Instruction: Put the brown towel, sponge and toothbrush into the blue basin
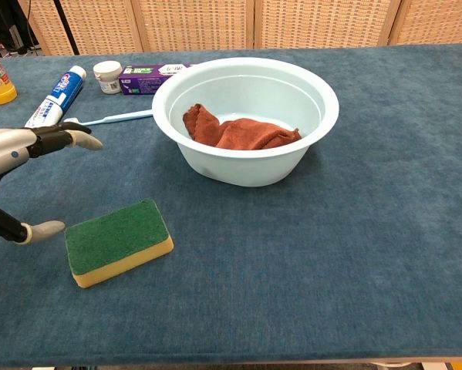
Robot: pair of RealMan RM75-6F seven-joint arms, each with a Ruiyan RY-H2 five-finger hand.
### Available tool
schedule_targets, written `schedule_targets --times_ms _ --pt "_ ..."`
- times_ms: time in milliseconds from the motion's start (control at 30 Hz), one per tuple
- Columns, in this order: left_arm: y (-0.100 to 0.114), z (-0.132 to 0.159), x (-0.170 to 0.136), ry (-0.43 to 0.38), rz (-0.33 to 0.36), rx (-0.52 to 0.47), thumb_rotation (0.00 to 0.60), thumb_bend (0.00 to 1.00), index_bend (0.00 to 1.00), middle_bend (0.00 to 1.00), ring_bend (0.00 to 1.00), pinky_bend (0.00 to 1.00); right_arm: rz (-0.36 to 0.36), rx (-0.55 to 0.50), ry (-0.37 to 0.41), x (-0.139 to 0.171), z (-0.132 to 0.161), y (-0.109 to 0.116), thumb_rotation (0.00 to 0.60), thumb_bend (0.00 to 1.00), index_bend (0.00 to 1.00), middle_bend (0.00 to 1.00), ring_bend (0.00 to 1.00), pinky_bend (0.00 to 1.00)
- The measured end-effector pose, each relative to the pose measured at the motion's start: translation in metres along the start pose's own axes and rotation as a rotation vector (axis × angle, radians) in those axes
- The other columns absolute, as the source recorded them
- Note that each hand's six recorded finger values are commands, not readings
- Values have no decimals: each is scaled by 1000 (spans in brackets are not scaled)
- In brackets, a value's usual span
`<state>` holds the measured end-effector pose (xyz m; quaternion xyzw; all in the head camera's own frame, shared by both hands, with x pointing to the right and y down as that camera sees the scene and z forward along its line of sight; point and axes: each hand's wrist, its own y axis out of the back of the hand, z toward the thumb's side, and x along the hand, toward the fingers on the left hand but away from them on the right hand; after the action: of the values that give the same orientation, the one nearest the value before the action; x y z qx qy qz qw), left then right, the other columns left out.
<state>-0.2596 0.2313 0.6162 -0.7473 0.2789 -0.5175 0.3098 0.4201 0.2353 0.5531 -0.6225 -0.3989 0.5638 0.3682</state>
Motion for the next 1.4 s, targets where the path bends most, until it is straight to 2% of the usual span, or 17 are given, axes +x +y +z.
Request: schedule_targets --times_ms 200,533,1400 --pt "-10 22 0 -29 -23 -33 600 277 108 0 0 0 -1 -5 -1 0 -1 1 600 105 11 0 0 0" --pt "-11 44 -3 -55 -13 -58 600 275 108 0 0 4 -2 -8 3 0 -1 1 600 105 11 0 0 0" --pt "-47 40 0 -4 -88 -46 600 258 108 0 0 50 -5 -18 13 1 1 2 600 105 11 0 0 0"
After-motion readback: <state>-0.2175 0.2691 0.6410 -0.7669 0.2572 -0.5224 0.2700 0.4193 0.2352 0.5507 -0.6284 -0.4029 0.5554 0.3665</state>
